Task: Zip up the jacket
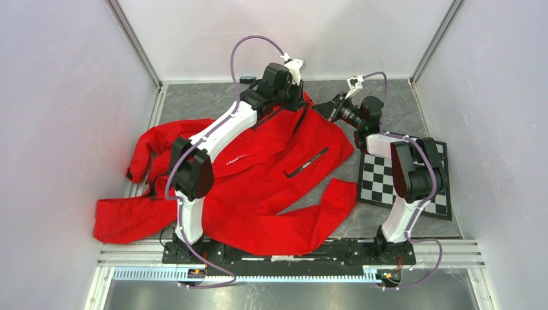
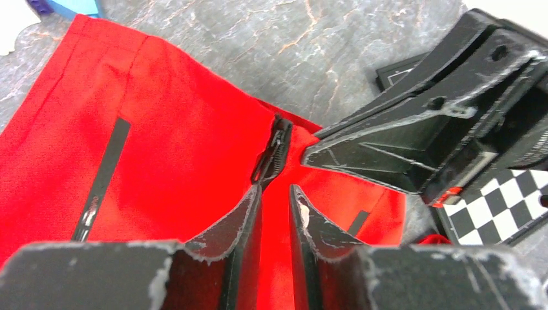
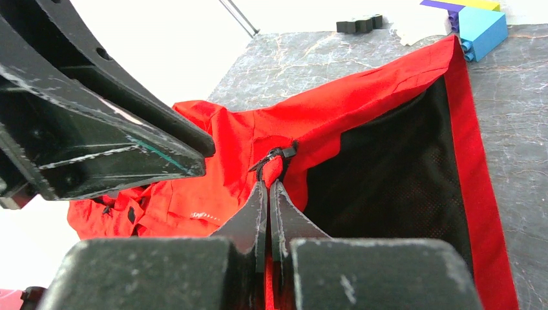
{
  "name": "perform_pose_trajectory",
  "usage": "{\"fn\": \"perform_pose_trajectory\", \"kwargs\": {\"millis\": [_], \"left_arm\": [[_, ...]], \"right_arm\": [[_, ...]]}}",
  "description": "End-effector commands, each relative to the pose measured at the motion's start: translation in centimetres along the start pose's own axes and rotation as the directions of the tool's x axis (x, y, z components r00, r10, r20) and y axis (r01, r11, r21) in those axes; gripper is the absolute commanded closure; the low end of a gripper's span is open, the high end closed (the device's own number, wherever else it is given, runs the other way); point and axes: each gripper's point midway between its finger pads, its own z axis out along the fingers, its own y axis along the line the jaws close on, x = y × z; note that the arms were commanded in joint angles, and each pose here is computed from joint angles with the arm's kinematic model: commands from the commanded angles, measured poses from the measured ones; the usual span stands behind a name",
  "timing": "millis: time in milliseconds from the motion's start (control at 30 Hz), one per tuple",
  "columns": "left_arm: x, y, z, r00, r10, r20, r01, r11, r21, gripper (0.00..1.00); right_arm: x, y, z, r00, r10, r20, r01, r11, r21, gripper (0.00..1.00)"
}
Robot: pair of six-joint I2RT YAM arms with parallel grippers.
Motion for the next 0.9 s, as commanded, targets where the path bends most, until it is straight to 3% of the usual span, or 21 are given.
{"fn": "perform_pose_trajectory", "kwargs": {"millis": [0, 867], "left_arm": [[-3.2, -2.3, -0.2, 0.995, -0.049, 0.086, 0.042, 0.995, 0.089, 0.72], [-1.0, -0.1, 2.3, 0.998, 0.047, 0.028, -0.048, 0.999, 0.018, 0.71]], "right_arm": [[-2.7, 1.8, 0.6, 0.995, -0.071, 0.066, 0.075, 0.996, -0.057, 1.0], [-2.5, 1.9, 0.6, 0.995, -0.072, 0.062, 0.076, 0.995, -0.062, 1.0]]}}
